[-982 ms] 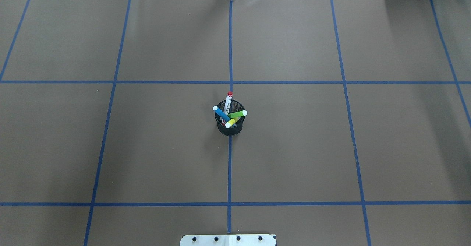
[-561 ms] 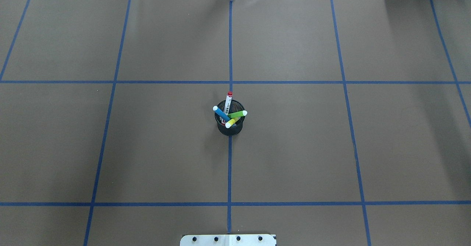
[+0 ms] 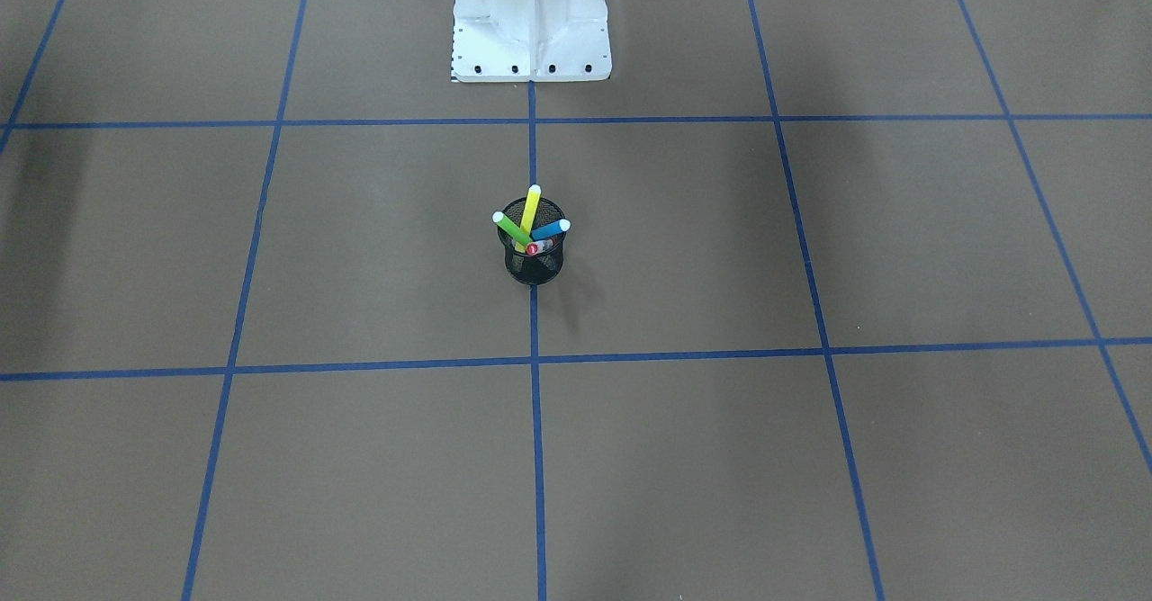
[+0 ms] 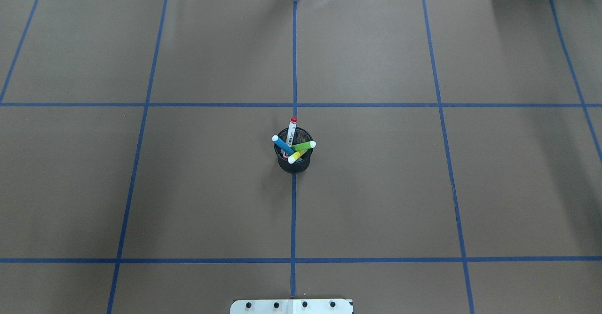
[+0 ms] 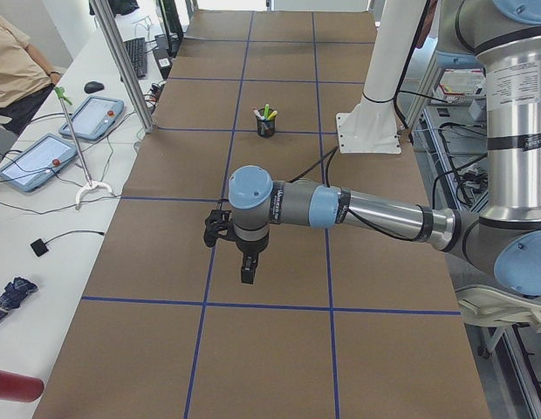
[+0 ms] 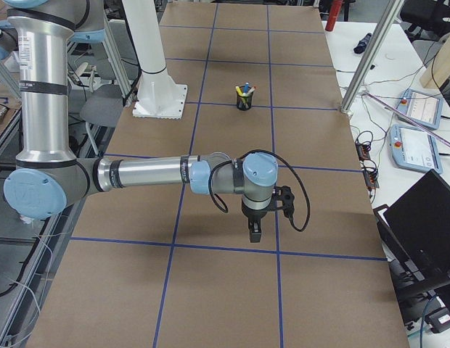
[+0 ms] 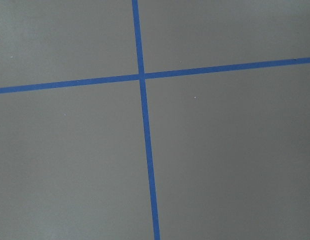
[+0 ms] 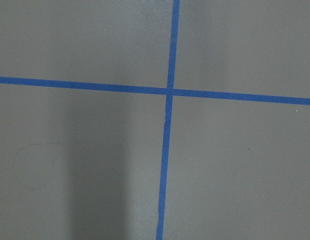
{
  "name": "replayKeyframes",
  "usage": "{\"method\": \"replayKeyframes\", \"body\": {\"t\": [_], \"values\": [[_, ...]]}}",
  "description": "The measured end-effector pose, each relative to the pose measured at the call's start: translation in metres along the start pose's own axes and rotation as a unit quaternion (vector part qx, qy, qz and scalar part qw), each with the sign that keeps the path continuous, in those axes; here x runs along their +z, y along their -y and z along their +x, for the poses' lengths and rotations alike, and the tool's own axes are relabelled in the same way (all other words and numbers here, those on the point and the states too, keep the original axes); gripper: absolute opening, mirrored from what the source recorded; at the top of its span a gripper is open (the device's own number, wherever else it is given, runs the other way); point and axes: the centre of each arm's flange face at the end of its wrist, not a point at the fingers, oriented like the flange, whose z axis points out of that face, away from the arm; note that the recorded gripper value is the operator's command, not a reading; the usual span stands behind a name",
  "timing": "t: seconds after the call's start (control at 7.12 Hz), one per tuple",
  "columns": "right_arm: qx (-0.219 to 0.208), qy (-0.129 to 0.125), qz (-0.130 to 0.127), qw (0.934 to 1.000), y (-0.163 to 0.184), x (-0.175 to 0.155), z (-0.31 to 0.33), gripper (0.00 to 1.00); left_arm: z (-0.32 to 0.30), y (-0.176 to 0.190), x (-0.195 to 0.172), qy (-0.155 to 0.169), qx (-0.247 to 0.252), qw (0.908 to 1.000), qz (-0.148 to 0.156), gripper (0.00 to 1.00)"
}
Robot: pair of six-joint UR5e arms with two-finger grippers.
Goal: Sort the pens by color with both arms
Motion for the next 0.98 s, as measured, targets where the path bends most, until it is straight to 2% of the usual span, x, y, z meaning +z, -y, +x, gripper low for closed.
{"method": "replayKeyframes", "body": {"t": [0.14,0.42,0.7,0.98], "values": [[-0.013,0.003,0.015,0.9998,0.004,-0.003,-0.003,0.99,0.004,0.01,-0.004,0.0,0.006,1.0,0.006,1.0],[-0.03,0.024,0.03,0.9988,0.007,-0.006,-0.01,0.99,0.014,0.029,-0.015,0.001,0.02,0.9996,0.019,1.0],[-0.051,0.03,0.047,0.9972,0.013,-0.012,-0.019,0.99,0.019,0.037,-0.021,0.002,0.034,0.9989,0.032,1.0],[-0.071,0.033,0.06,0.9951,0.024,-0.018,-0.036,0.99,0.028,0.045,-0.029,0.001,0.058,0.9964,0.063,1.0]]}}
